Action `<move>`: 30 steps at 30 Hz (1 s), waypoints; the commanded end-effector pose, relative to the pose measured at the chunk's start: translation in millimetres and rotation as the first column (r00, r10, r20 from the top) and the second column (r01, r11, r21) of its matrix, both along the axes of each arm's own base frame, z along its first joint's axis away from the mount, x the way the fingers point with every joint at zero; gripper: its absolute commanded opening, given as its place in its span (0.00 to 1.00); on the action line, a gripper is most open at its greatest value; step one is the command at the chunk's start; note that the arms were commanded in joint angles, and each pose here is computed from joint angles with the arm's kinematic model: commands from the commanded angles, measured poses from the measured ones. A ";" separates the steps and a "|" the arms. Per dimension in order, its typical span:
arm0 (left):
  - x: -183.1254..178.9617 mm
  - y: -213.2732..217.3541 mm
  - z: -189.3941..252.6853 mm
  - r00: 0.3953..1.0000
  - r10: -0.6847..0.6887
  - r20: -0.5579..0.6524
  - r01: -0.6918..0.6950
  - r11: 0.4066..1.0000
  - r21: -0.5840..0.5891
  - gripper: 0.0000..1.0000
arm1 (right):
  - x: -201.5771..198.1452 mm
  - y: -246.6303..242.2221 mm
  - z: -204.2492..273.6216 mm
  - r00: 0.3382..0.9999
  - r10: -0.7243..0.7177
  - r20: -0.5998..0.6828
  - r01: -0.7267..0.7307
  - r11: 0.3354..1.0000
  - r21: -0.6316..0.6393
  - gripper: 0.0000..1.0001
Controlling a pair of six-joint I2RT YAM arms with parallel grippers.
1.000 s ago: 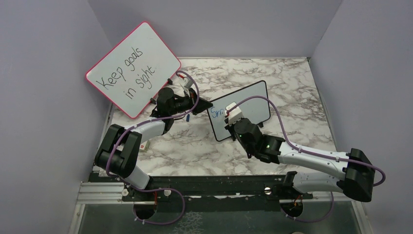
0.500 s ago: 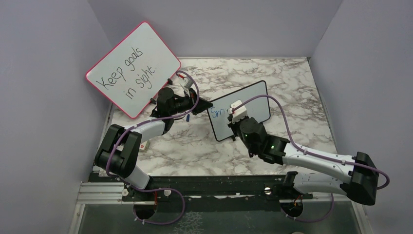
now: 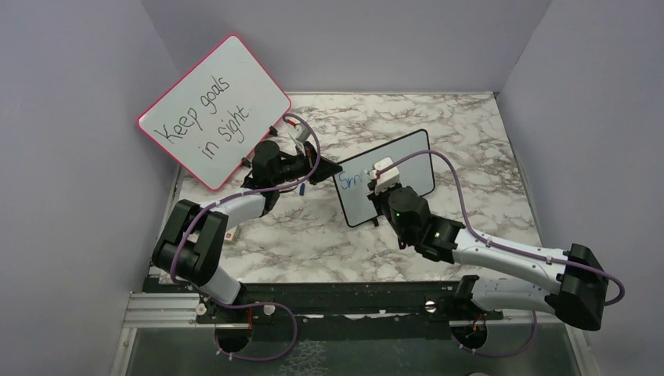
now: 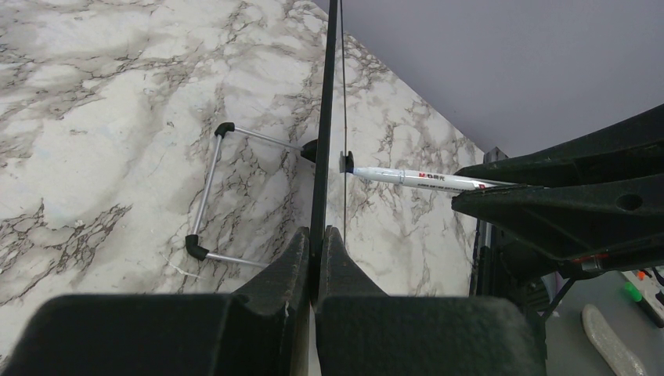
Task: Write a sentence on the whiteboard
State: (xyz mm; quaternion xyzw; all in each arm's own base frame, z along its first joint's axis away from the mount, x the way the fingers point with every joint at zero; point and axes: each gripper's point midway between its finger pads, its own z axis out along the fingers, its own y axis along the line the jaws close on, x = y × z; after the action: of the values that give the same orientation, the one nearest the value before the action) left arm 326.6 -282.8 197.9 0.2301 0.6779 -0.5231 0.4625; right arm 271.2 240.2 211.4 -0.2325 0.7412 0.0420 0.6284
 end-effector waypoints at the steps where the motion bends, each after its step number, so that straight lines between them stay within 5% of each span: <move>1: -9.6 -5.3 3.6 0.999 -0.047 0.009 0.047 0.999 0.001 0.00 | 4.2 4.7 3.2 1.000 0.008 0.017 -0.009 1.000 0.023 0.01; 30: -9.7 -5.5 3.6 0.999 -0.050 0.008 0.050 0.999 0.001 0.00 | 3.1 11.4 -1.5 0.999 0.043 -0.010 -0.043 0.999 0.012 0.01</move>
State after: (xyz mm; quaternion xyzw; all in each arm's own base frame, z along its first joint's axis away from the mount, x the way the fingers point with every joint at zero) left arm 326.7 -282.7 197.6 0.2300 0.6782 -0.5229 0.4623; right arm 273.1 247.6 201.5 -0.2457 0.7444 0.0467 0.6192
